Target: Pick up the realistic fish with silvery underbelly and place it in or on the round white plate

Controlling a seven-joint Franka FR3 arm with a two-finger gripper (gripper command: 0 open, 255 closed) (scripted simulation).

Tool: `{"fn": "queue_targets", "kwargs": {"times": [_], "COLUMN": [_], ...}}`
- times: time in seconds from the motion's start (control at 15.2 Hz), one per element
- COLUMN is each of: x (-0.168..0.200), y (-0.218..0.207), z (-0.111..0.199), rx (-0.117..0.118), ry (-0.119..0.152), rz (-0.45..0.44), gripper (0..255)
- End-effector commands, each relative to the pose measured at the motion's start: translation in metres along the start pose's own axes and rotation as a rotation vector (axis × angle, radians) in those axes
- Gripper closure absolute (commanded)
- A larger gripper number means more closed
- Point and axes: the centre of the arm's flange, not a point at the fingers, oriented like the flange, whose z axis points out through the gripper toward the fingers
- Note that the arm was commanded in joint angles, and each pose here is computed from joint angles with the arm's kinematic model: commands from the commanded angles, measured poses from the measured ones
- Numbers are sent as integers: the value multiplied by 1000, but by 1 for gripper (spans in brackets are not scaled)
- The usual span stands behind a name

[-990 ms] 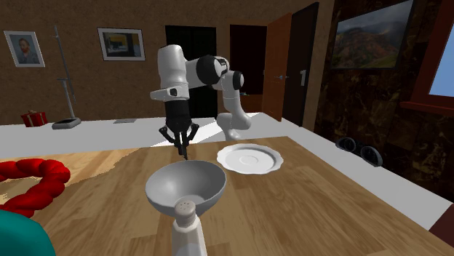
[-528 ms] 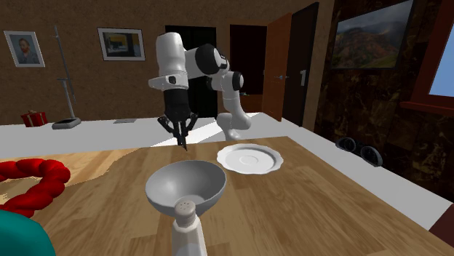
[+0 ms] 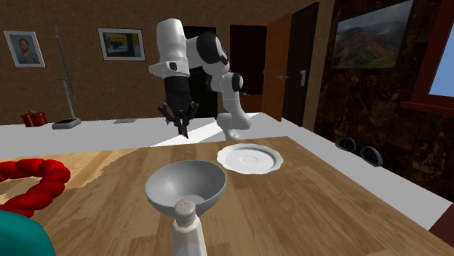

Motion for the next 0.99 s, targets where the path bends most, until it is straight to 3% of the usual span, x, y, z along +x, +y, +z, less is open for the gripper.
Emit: {"fn": "queue_targets", "kwargs": {"times": [0.0,0.92], "x": [13,111], "y": [-16,-168], "z": [1,36], "rx": [0,0], "ry": [0,0], "rz": [0,0], "gripper": [255,255]}}
